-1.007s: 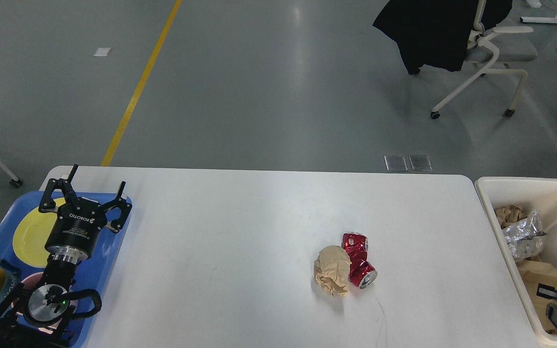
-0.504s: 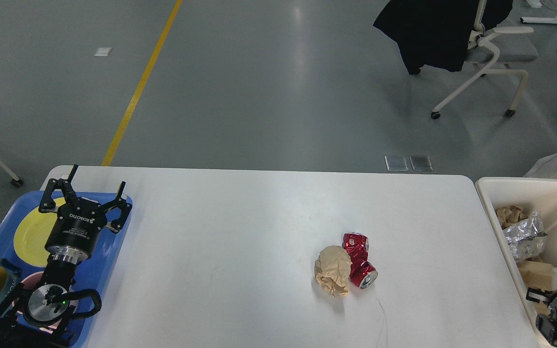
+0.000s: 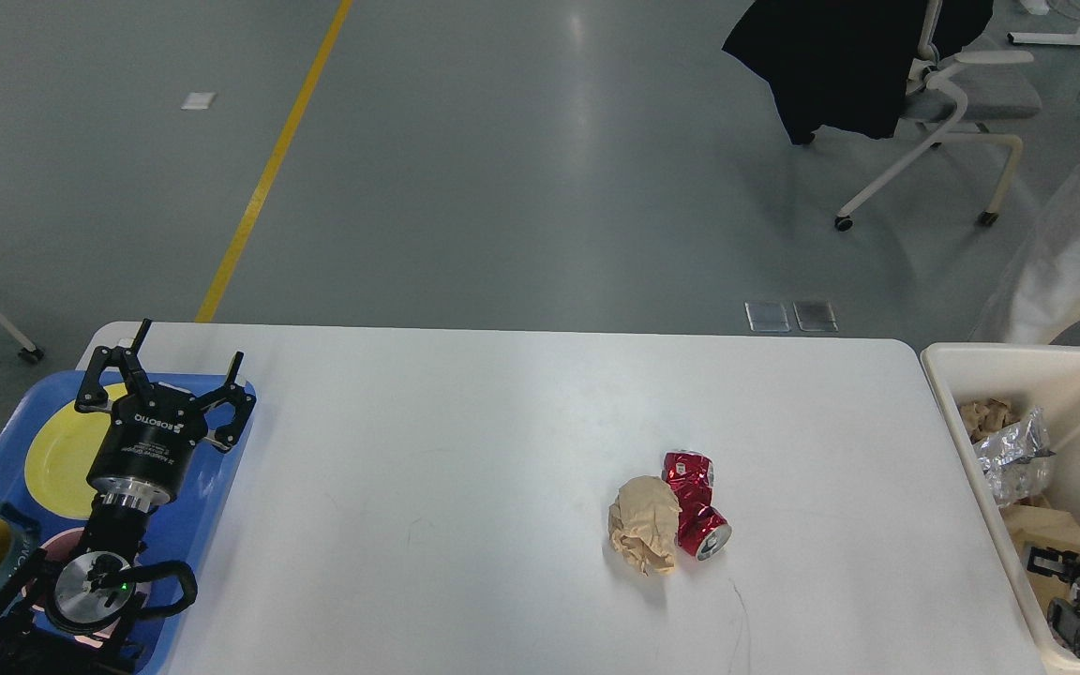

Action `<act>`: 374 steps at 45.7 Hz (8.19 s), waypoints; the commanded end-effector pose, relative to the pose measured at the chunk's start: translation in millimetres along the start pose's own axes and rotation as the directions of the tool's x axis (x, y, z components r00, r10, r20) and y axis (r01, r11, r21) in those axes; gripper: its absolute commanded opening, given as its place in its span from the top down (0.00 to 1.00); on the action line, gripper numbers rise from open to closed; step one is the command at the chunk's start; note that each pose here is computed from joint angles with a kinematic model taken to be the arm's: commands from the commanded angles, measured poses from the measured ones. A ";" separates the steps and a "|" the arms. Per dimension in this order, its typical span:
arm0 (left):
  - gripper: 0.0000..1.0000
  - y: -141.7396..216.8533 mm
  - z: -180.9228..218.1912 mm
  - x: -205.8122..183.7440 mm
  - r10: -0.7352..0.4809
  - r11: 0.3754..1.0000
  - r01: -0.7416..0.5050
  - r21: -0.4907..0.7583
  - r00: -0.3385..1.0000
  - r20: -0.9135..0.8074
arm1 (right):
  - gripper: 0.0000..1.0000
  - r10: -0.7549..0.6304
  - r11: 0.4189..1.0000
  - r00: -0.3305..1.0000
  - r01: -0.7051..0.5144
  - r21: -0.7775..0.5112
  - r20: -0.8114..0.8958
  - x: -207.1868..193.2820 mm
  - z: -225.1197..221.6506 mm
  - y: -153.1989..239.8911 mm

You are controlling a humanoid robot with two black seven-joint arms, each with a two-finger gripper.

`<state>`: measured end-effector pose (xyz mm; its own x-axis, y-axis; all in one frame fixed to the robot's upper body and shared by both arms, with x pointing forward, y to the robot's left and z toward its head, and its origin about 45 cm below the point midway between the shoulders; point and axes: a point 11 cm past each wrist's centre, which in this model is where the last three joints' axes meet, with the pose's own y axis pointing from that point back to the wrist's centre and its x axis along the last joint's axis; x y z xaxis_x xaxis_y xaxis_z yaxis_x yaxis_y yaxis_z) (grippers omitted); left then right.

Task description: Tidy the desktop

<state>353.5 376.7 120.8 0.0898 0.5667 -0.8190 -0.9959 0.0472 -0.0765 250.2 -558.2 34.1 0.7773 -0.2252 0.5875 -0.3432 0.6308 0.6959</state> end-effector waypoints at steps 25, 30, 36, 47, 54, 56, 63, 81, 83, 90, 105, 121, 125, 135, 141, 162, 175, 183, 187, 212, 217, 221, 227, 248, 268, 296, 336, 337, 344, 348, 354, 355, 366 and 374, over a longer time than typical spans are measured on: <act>0.04 0.0 0.0 0.0 0.000 1.000 0.000 0.000 1.000 0.000 | 0.00 -0.162 0.956 0.841 0.263 0.128 -0.517 208.3 -78.1 272.9; 0.04 0.0 0.0 0.0 0.000 1.000 0.000 0.000 1.000 0.000 | 0.00 -0.144 0.938 0.815 0.292 0.184 -0.562 215.7 -86.5 329.8; 0.04 0.0 0.0 0.0 0.000 1.000 0.000 0.000 1.000 0.000 | 0.00 -0.164 0.912 0.785 0.352 0.212 -0.597 210.0 -84.4 379.9; 0.04 0.0 0.0 0.0 0.000 1.000 0.000 0.000 1.000 0.000 | 0.00 -0.155 0.834 0.786 0.429 0.347 -0.599 191.9 -88.3 423.5; 0.04 0.0 0.0 0.0 0.000 1.000 0.000 0.000 1.000 0.000 | 0.00 -0.158 0.810 0.797 0.442 0.385 -0.583 190.7 -89.2 421.9; 0.04 0.0 0.0 0.0 0.000 1.000 0.000 0.000 1.000 0.000 | 0.00 -0.158 0.813 0.797 0.440 0.381 -0.584 191.3 -88.5 421.4; 0.04 0.0 0.0 0.0 0.000 1.000 0.000 0.000 1.000 0.000 | 0.00 -0.174 0.803 0.786 0.462 0.377 -0.593 188.6 -89.9 423.3; 0.04 0.6 -0.2 0.5 0.001 1.000 -0.001 0.001 1.000 0.000 | 0.00 -0.135 0.686 0.827 0.475 0.550 -0.546 157.7 -183.1 381.1; 0.04 0.0 0.0 0.0 0.000 1.000 0.000 0.000 1.000 0.000 | 0.00 -0.135 0.656 0.823 0.492 0.573 -0.552 143.0 -202.9 381.4; 0.04 0.0 0.0 0.0 0.000 1.000 0.000 0.000 1.000 0.000 | 0.00 -0.063 0.621 0.824 0.474 0.625 -0.562 92.1 -270.2 384.2; 0.04 0.0 0.0 0.0 0.000 1.000 0.000 0.000 1.000 0.000 | 0.00 -0.100 0.671 0.856 0.434 0.601 -0.507 30.2 -326.3 310.5; 0.04 0.0 -0.2 0.0 0.000 1.000 0.000 0.002 1.000 0.000 | 0.00 -0.053 0.703 0.847 0.407 0.583 -0.529 9.3 -330.9 276.8; 0.04 0.0 -0.2 0.0 0.000 1.000 0.000 0.002 1.000 0.000 | 0.00 -0.065 0.704 0.849 0.411 0.579 -0.524 4.0 -330.6 271.3; 0.04 0.0 -0.2 -0.2 -0.001 1.000 0.001 0.002 1.000 0.000 | 0.03 -0.065 0.706 0.839 0.421 0.570 -0.539 -17.1 -336.0 260.0; 0.04 0.0 -0.2 0.0 0.000 1.000 0.000 0.002 1.000 0.000 | 0.14 -0.065 0.707 0.840 0.419 0.570 -0.538 -17.7 -336.3 258.6; 0.04 0.0 -0.2 0.0 0.000 1.000 0.000 0.002 1.000 0.000 | 1.00 -0.079 0.707 0.840 0.428 0.564 -0.537 -14.9 -334.1 259.7; 0.04 0.0 0.2 0.1 0.000 1.000 0.000 0.000 1.000 0.000 | 1.00 -0.088 0.704 0.828 0.444 0.554 -0.553 -14.8 -331.0 262.8; 0.04 0.0 -0.2 -0.2 -0.001 1.000 0.001 0.002 1.000 0.000 | 1.00 -0.136 0.697 0.806 0.491 0.522 -0.577 6.7 -316.5 279.3; 0.04 0.0 -0.2 0.0 0.000 1.000 0.000 0.002 1.000 0.000 | 1.00 -0.176 0.706 0.789 0.518 0.483 -0.588 33.9 -297.7 293.6; 0.04 0.6 -0.2 0.5 0.001 1.000 -0.001 0.001 1.000 0.000 | 1.00 -0.237 0.833 0.771 0.475 0.285 -0.591 189.8 -142.9 399.0; 0.04 0.0 0.0 0.0 0.000 1.000 0.000 0.000 1.000 0.000 | 1.00 -0.263 0.831 0.773 0.485 0.272 -0.577 190.6 -128.3 399.5; 0.04 0.0 0.0 0.0 0.000 1.000 0.000 0.000 1.000 0.000 | 1.00 -0.285 0.796 0.781 0.516 0.316 -0.556 189.9 -124.2 398.7; 0.04 0.0 0.0 0.0 0.000 1.000 0.000 0.000 1.000 0.000 | 1.00 -0.316 0.785 0.801 0.522 0.334 -0.509 194.7 -110.1 391.1; 0.04 0.6 -0.2 0.5 0.001 1.000 -0.001 0.001 1.000 0.000 | 1.00 -0.456 0.834 0.888 0.450 0.320 -0.062 213.7 23.1 253.5; 0.04 0.6 -0.2 0.5 0.001 1.000 -0.001 0.001 1.000 0.000 | 1.00 -0.352 0.926 0.912 0.307 0.218 0.210 141.4 73.9 75.4; 0.04 0.6 -0.2 0.3 0.000 1.000 0.000 0.001 1.000 0.000 | 1.00 -0.039 0.993 0.979 0.016 0.119 0.199 -10.2 12.7 -5.6; 0.04 0.6 -0.2 0.5 0.001 1.000 -0.001 0.001 1.000 0.000 | 0.00 0.093 0.989 0.976 -0.114 0.096 0.199 -12.5 13.2 -5.8; 0.04 0.0 0.0 0.0 0.000 1.000 0.000 0.000 1.000 0.000 | 0.00 0.093 0.989 0.975 -0.114 0.096 0.199 -12.5 13.2 -5.8; 0.04 0.6 -0.2 0.5 0.001 1.000 -0.001 0.001 1.000 0.000 | 0.00 0.095 0.989 0.975 -0.116 0.095 0.199 -12.4 13.3 -5.8; 0.04 0.6 -0.2 0.5 0.001 1.000 -0.001 0.001 1.000 0.000 | 0.00 0.097 0.988 0.975 -0.118 0.097 0.200 -12.1 12.0 -5.6; 0.04 0.0 0.0 0.0 0.000 1.000 0.000 0.000 1.000 0.000 | 0.00 0.048 0.992 0.987 -0.066 0.110 0.154 -20.4 7.2 -5.5; 0.04 0.0 0.0 0.0 0.000 1.000 0.000 0.000 1.000 0.000 | 0.00 0.040 0.991 0.990 -0.056 0.118 0.134 -17.8 3.6 -4.8; 0.04 0.0 0.0 0.0 0.000 1.000 0.000 0.000 1.000 0.000 | 0.00 0.007 0.998 1.000 -0.005 0.067 -0.030 68.8 13.4 18.5; 0.04 0.0 0.0 0.0 0.000 1.000 0.000 0.000 1.000 0.000 | 0.00 -0.069 0.991 0.979 0.089 0.101 -0.191 119.9 7.9 59.5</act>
<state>353.6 376.7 120.8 0.0897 0.5667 -0.8190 -0.9960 0.0471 -0.0764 302.3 -570.3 116.6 0.8268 -0.1677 0.5369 -0.3669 0.5627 0.7408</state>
